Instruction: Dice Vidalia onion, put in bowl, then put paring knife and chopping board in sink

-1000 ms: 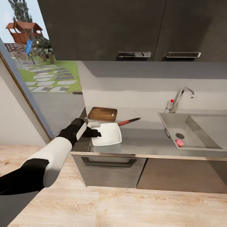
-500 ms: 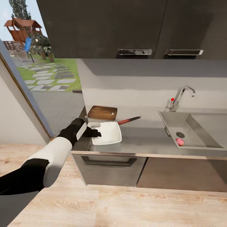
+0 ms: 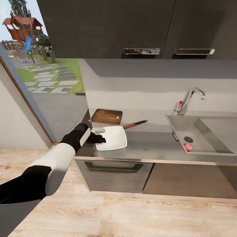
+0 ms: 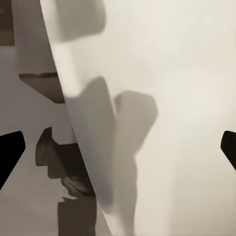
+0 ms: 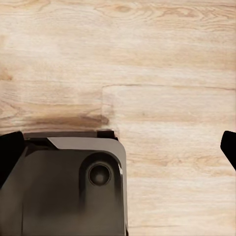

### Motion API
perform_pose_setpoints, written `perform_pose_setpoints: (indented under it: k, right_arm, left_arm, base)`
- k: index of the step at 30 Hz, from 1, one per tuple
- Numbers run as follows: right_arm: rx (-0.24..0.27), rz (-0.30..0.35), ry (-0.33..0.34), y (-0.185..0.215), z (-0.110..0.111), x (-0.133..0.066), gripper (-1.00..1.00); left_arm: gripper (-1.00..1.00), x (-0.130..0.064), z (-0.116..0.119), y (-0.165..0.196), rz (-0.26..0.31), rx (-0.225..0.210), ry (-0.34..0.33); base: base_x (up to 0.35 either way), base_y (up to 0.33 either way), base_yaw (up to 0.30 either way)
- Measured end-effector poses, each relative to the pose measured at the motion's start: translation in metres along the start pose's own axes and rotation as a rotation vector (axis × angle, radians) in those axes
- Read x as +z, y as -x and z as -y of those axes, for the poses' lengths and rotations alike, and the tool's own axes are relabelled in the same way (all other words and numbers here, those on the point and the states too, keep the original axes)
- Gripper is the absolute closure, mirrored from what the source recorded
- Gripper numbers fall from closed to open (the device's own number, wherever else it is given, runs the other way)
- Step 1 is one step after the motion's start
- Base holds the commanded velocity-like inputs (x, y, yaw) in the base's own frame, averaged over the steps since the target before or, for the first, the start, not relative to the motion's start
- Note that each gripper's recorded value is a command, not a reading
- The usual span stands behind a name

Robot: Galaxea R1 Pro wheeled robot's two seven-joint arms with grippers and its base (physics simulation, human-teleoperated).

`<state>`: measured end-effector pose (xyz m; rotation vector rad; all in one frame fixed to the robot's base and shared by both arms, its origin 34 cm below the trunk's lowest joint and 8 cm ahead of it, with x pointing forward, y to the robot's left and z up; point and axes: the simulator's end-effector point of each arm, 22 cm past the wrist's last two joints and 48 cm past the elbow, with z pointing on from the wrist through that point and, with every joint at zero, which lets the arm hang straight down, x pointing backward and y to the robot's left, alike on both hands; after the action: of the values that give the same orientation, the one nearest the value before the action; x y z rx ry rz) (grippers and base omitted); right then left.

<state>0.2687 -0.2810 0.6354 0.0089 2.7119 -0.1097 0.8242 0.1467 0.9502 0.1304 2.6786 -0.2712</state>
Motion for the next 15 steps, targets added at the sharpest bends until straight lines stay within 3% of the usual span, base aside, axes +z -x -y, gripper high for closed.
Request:
perform_pose_setpoints:
  k: [10, 11, 15]
  right_arm:
    - [-0.001, -0.010, 0.000, -0.0039, 0.0001, -0.0001, -1.00]
    - [-0.001, -0.010, 0.000, -0.0040, 0.0001, -0.0001, -1.00]
    - [-0.001, -0.010, 0.000, -0.0042, 0.0001, -0.0002, -1.00]
  left_arm:
    - [-1.00, 0.0058, -0.0006, -0.0034, -0.009, -0.002, -0.001]
    - [1.00, 0.0059, -0.0005, -0.0031, -0.008, -0.002, -0.001]
    - [1.00, 0.0055, 0.0012, -0.0024, -0.006, -0.008, -0.009]
  base:
    - [0.000, 0.000, 0.000]
    - [0.000, 0.000, 0.000]
    - [0.000, 0.000, 0.000]
